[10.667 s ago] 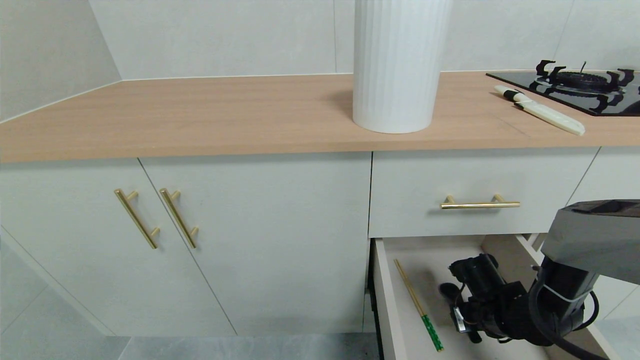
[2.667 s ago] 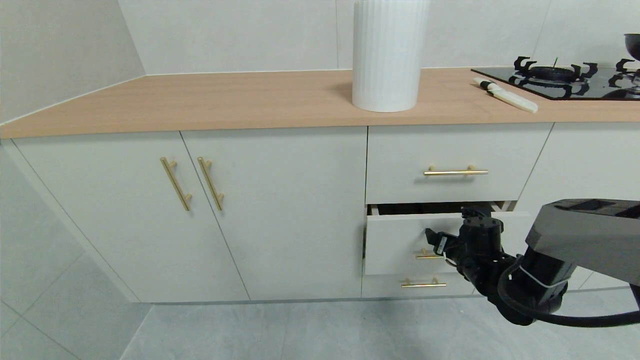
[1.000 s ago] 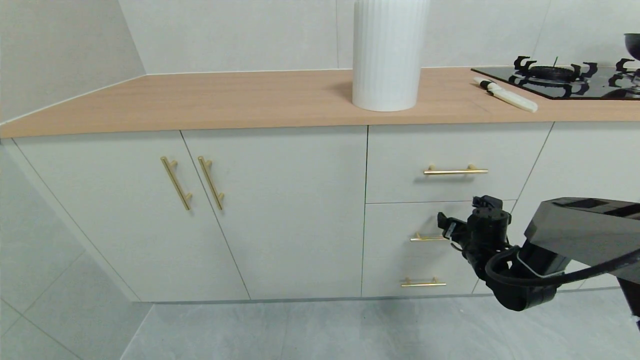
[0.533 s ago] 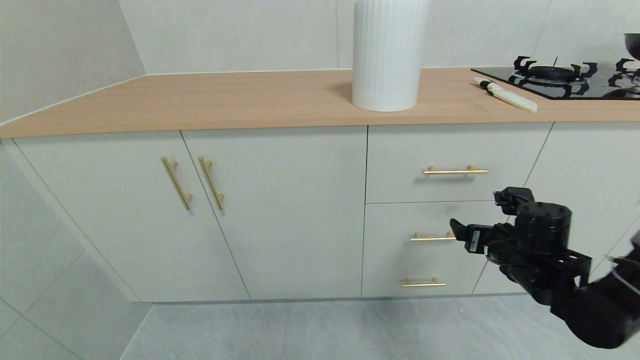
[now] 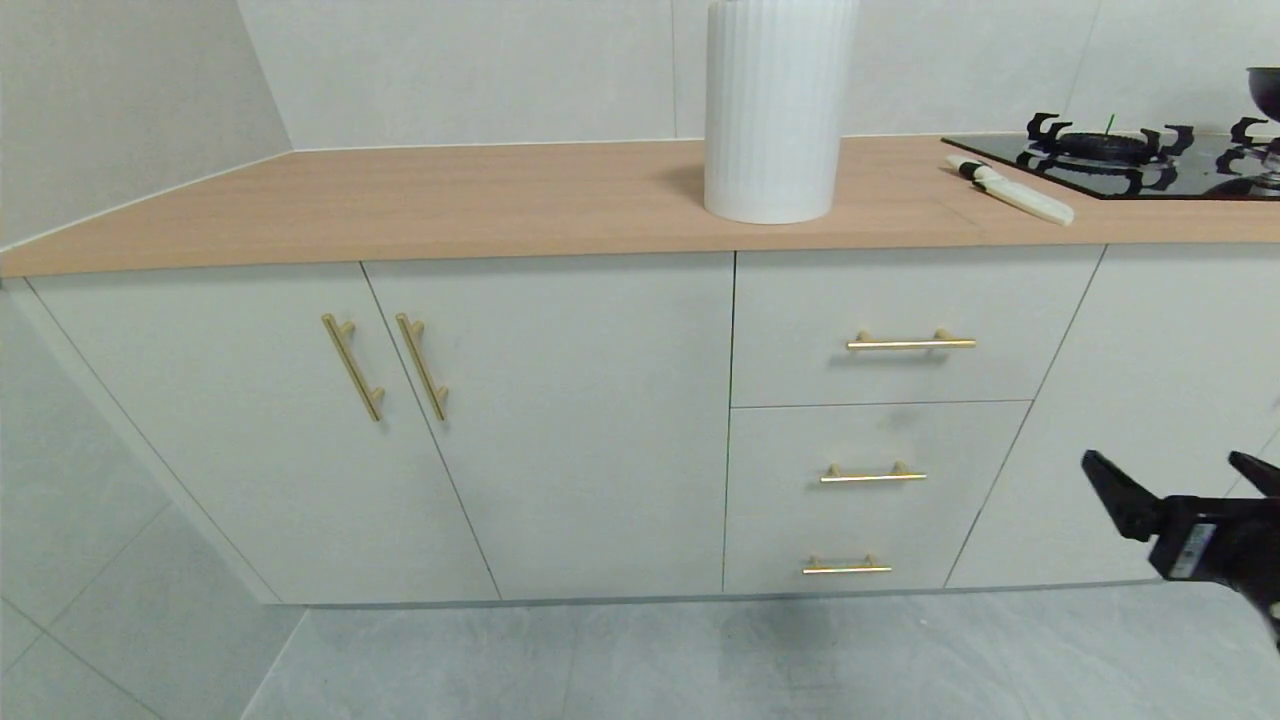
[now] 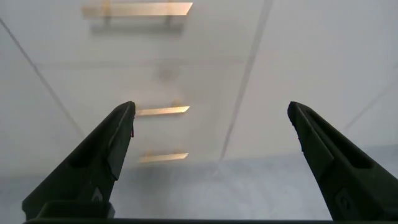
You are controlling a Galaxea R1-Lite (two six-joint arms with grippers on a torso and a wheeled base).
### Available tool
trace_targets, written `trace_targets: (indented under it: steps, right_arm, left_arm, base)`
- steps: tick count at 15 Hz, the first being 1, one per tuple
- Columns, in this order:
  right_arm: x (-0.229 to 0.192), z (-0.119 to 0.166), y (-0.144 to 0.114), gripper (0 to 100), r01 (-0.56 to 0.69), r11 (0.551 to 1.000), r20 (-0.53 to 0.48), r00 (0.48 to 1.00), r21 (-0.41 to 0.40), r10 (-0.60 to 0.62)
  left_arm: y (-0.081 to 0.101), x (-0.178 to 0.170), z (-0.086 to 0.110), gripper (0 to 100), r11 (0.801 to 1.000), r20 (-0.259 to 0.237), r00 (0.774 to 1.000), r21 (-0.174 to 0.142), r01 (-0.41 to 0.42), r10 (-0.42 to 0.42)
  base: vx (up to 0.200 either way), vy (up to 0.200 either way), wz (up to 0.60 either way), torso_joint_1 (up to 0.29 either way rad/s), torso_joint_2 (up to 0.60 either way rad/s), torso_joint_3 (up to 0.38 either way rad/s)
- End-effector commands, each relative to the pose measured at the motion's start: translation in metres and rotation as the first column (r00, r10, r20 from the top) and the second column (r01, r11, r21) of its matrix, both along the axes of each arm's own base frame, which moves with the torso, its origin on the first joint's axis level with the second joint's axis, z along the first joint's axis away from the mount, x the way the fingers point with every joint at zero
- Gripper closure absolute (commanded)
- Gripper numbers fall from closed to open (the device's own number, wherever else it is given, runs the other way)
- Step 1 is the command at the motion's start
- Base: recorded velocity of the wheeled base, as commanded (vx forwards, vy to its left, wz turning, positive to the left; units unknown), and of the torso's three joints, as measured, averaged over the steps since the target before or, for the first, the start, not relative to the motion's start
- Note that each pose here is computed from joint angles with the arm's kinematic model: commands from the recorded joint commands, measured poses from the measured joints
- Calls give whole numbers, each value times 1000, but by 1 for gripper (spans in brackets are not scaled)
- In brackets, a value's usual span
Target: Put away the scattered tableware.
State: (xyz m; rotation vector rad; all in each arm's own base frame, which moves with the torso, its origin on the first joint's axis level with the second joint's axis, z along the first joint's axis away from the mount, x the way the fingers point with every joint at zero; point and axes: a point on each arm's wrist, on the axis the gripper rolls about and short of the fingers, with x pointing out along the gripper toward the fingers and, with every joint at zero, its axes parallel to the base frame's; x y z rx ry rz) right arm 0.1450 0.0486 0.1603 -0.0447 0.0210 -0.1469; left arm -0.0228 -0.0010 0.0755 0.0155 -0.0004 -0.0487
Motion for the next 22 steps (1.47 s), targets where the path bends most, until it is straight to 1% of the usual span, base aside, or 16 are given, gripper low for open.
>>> trace_targets:
  steps: [1, 2, 4, 5, 7, 9, 10, 11, 13, 14, 16, 17, 18, 19, 20, 22]
  right_arm:
    - [-62, 11, -34, 0, 111, 994, 158, 981, -2, -109]
    - [-83, 11, -45, 0, 179, 984, 168, 970, -5, -175]
    - [-112, 14, -54, 0, 210, 978, 184, 962, -20, -203]
    - [-139, 11, -60, 0, 253, 966, 175, 955, -51, -241]
    - [-173, 0, -64, 0, 316, 946, 149, 941, -66, -304]
    - [-188, -8, -65, 0, 327, 943, 139, 938, -60, -317]
    - [-188, -7, -64, 0, 347, 937, 149, 929, -36, -338]
    - [-191, -10, -63, 0, 380, 924, 157, 915, -31, -371]
    - [-196, -17, -61, 0, 398, 917, 161, 908, -34, -388]
    - [-195, -31, -59, 0, 336, 941, 133, 936, -50, -327]
    - [-185, -46, -56, 0, 173, 985, 115, 979, -9, -171]
    - [-180, -54, -53, 0, 53, 999, 113, 992, -2, -52]
    - [-173, -65, -50, 0, -83, 997, 110, 990, -2, 83]
    - [-169, -76, -49, 0, -150, 989, 81, 985, -3, 150]
    - [-168, -81, -47, 0, -207, 978, 58, 977, 1, 207]
    - [-168, -84, -47, 0, -213, 977, 21, 977, 11, 213]
  left_arm:
    - [0, 0, 0, 0, 1000, -2, 1000, 0, 0, 0]
    - [0, 0, 0, 0, 1000, -2, 1000, 0, -1, 1]
    - [0, 0, 0, 0, 1000, -2, 1000, 0, 0, 0]
    - [0, 0, 0, 0, 1000, -2, 1000, 0, -1, 1]
    - [0, 0, 0, 0, 1000, -2, 1000, 0, 0, 0]
    - [0, 0, 0, 0, 1000, -2, 1000, 0, 0, 0]
    - [0, 0, 0, 0, 1000, -2, 1000, 0, 0, 0]
    - [0, 0, 0, 0, 1000, -2, 1000, 0, 0, 0]
    - [0, 0, 0, 0, 1000, -2, 1000, 0, 0, 0]
    - [0, 0, 0, 0, 1000, -2, 1000, 0, 0, 0]
    - [0, 0, 0, 0, 1000, -2, 1000, 0, -1, 1]
    - [0, 0, 0, 0, 1000, -2, 1000, 0, -1, 1]
    - [0, 0, 0, 0, 1000, -2, 1000, 0, -1, 1]
    - [0, 0, 0, 0, 1000, -2, 1000, 0, -1, 1]
    - [0, 0, 0, 0, 1000, -2, 1000, 0, 0, 0]
    - [0, 0, 0, 0, 1000, -2, 1000, 0, 0, 0]
  base:
    - [0, 0, 0, 0, 0, 0]
    - [0, 0, 0, 0, 0, 0]
    - [0, 0, 0, 0, 0, 0]
    - [0, 0, 0, 0, 0, 0]
    - [0, 0, 0, 0, 0, 0]
    - [0, 0, 0, 0, 0, 0]
    - [0, 0, 0, 0, 0, 0]
    - [0, 0, 0, 0, 0, 0]
    - [0, 0, 0, 0, 0, 0]
    - [0, 0, 0, 0, 0, 0]
    - [0, 0, 0, 0, 0, 0]
    - [0, 0, 0, 0, 0, 0]
    - [0, 0, 0, 0, 0, 0]
    - [0, 0, 0, 0, 0, 0]
    - [0, 0, 0, 0, 0, 0]
    - [0, 0, 0, 0, 0, 0]
